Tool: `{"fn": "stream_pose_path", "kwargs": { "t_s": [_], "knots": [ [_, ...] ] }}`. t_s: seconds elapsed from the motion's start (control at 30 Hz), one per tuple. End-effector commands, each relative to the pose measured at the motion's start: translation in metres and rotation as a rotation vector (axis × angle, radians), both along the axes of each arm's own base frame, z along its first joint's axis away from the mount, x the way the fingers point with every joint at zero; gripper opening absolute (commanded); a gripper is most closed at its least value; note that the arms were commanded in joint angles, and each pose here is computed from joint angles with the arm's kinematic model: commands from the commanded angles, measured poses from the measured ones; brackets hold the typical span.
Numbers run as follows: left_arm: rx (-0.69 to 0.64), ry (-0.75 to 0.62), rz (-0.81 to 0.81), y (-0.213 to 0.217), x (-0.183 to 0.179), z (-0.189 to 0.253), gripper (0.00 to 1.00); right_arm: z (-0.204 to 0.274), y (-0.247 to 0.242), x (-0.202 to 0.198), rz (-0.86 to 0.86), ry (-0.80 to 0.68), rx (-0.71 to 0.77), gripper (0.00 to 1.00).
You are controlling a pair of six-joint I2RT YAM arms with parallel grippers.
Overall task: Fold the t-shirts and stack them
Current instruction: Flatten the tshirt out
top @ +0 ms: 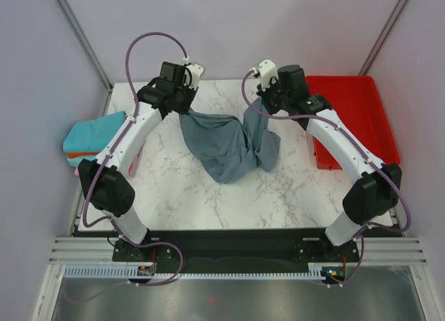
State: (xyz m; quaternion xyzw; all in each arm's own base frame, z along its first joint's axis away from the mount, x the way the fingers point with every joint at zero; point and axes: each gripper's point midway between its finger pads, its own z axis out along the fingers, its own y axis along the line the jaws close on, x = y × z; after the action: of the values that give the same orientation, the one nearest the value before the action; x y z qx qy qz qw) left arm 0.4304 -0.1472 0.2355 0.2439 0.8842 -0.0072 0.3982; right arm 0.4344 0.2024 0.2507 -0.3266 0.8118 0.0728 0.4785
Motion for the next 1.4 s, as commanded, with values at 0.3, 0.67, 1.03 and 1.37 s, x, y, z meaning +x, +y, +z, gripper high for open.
{"fn": "stream_pose_path", "kwargs": {
  "t_s": [0.3,0.67,1.03,1.37],
  "knots": [
    [-0.016,-0.524,0.032,0.032,-0.011,0.209,0.02,0.168,-0.092,-0.014,-0.265,-0.438,0.031,0.0],
    [-0.046,-0.526,-0.028,0.038,-0.058,0.214,0.02,0.157,-0.101,-0.113,-0.178,-0.292,0.092,0.0],
    [-0.119,-0.364,-0.152,0.019,-0.089,0.167,0.02,0.053,-0.06,-0.185,0.021,0.201,0.202,0.75],
    [-0.123,-0.215,-0.159,0.005,-0.073,0.114,0.02,-0.013,0.002,0.016,0.018,0.201,0.164,0.66]
  ]
}}
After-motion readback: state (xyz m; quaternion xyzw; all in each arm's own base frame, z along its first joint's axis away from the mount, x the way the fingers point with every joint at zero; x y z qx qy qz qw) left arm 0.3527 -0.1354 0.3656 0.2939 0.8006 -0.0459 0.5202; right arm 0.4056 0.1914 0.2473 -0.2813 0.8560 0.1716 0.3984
